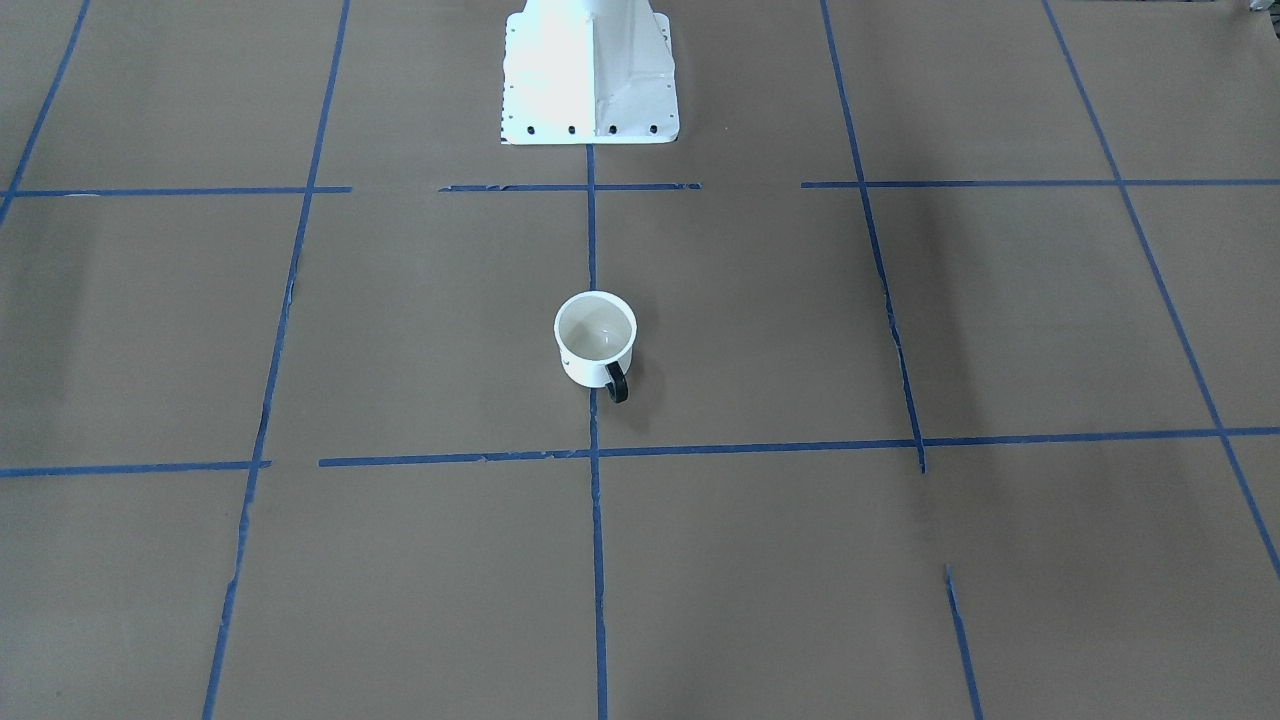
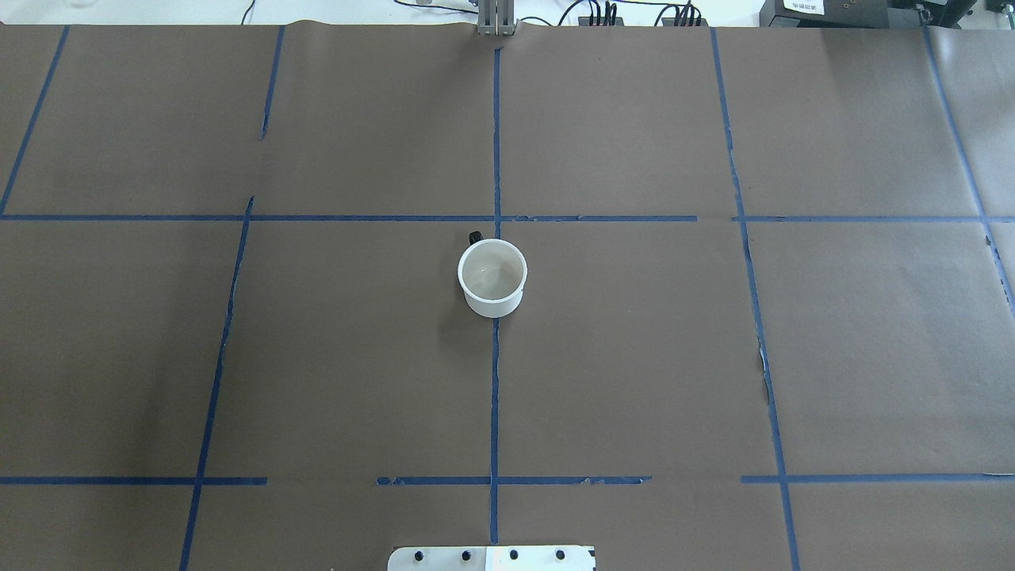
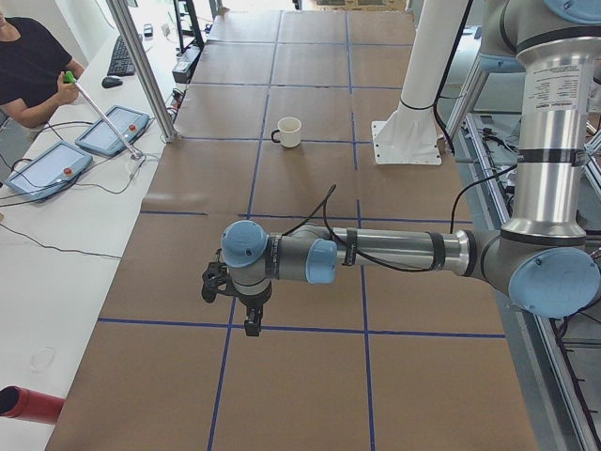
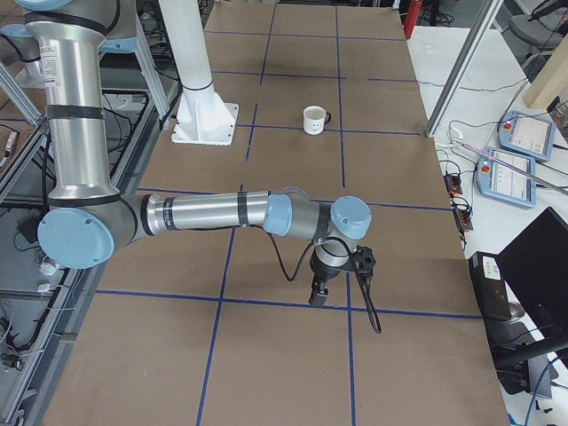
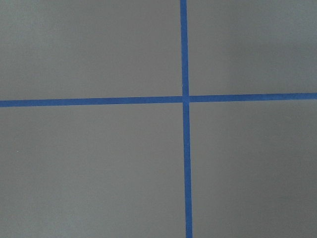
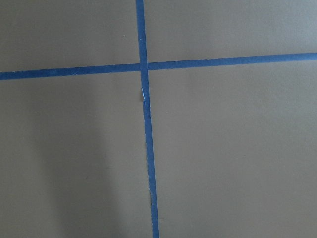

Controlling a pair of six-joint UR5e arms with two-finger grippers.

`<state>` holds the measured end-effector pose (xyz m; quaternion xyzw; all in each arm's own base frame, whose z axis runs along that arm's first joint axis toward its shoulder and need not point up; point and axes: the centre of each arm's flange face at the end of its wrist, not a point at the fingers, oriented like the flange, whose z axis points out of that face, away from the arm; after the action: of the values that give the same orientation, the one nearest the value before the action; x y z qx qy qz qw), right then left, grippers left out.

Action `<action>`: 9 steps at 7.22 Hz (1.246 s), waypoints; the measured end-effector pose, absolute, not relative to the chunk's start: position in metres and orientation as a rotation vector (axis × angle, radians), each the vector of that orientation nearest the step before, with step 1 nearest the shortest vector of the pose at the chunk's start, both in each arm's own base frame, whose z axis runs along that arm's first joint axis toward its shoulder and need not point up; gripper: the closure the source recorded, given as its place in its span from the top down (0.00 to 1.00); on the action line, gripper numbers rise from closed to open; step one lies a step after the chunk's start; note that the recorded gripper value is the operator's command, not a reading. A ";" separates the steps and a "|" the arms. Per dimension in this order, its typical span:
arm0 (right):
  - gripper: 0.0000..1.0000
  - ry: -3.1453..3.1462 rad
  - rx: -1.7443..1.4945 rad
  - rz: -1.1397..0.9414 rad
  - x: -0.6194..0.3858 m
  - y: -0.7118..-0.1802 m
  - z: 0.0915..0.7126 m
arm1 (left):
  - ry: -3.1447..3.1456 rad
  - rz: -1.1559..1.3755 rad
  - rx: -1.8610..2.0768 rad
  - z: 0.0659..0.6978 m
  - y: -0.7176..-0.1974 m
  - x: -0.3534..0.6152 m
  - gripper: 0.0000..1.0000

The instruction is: Flip mug

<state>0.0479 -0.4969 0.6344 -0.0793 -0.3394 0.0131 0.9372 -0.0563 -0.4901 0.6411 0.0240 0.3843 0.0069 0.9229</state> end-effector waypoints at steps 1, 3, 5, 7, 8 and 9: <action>1.00 -0.693 -0.162 0.027 0.048 -0.497 0.634 | 0.789 0.026 0.053 0.642 -0.490 -0.056 1.00; 1.00 -0.693 -0.162 0.027 0.048 -0.497 0.634 | 0.789 0.071 0.039 0.646 -0.488 -0.057 1.00; 1.00 -0.693 -0.162 0.027 0.048 -0.497 0.634 | 0.790 0.070 0.002 0.647 -0.489 -0.057 1.00; 1.00 -0.693 -0.162 0.027 0.048 -0.497 0.634 | 0.790 0.069 -0.005 0.648 -0.489 -0.058 1.00; 1.00 -0.693 -0.162 0.027 0.048 -0.497 0.634 | 0.790 0.068 -0.006 0.648 -0.489 -0.058 1.00; 1.00 -0.693 -0.162 0.027 0.048 -0.497 0.634 | 0.790 0.068 -0.006 0.648 -0.489 -0.058 1.00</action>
<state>0.0479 -0.4969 0.6344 -0.0793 -0.3394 0.0131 0.9372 -0.0577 -0.4887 0.6478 -0.0030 0.3848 0.0333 0.9224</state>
